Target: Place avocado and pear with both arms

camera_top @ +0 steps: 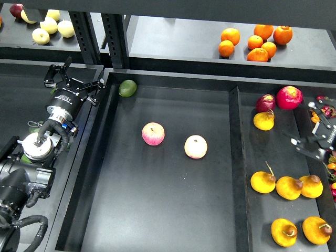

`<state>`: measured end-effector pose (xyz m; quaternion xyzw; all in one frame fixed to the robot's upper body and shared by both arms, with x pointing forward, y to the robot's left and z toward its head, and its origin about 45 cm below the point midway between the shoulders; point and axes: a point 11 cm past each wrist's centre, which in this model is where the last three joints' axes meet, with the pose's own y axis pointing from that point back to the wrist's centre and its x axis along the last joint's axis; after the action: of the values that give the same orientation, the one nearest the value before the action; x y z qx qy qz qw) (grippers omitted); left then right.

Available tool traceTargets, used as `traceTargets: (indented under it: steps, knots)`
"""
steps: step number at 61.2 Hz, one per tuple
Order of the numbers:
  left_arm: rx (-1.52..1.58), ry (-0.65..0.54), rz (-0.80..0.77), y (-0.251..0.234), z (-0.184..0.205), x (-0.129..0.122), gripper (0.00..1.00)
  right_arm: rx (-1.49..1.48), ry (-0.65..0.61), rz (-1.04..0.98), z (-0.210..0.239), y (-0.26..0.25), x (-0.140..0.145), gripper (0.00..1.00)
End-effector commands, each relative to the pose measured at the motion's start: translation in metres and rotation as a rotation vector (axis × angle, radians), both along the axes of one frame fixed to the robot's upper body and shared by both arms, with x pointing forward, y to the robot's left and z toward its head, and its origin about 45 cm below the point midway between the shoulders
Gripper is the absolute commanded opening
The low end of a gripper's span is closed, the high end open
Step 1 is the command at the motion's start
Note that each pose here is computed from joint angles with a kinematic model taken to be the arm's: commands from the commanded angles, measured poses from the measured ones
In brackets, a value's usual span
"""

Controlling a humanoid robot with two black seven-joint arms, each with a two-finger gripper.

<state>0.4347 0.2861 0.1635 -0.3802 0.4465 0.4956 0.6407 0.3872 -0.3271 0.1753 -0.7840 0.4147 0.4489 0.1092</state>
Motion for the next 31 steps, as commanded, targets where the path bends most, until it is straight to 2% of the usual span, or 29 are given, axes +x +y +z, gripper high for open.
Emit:
traceTargets:
  steps: [1,12,25,31]
  knots:
    - [0.001,-0.005,-0.003,-0.001,0.001,0.000,1.00,0.051,-0.014,0.024,-0.005,0.032,0.006,0.96]
    - [0.000,-0.005,-0.001,0.000,0.002,0.000,1.00,0.156,-0.122,-0.106,0.002,0.057,0.022,0.99]
    - [0.000,-0.005,-0.001,0.000,0.002,0.000,1.00,0.217,-0.168,-0.242,-0.005,0.077,0.038,0.99]
    - [-0.004,-0.006,0.003,0.001,0.002,0.000,1.00,0.275,-0.147,-0.284,-0.014,0.094,0.040,0.99]
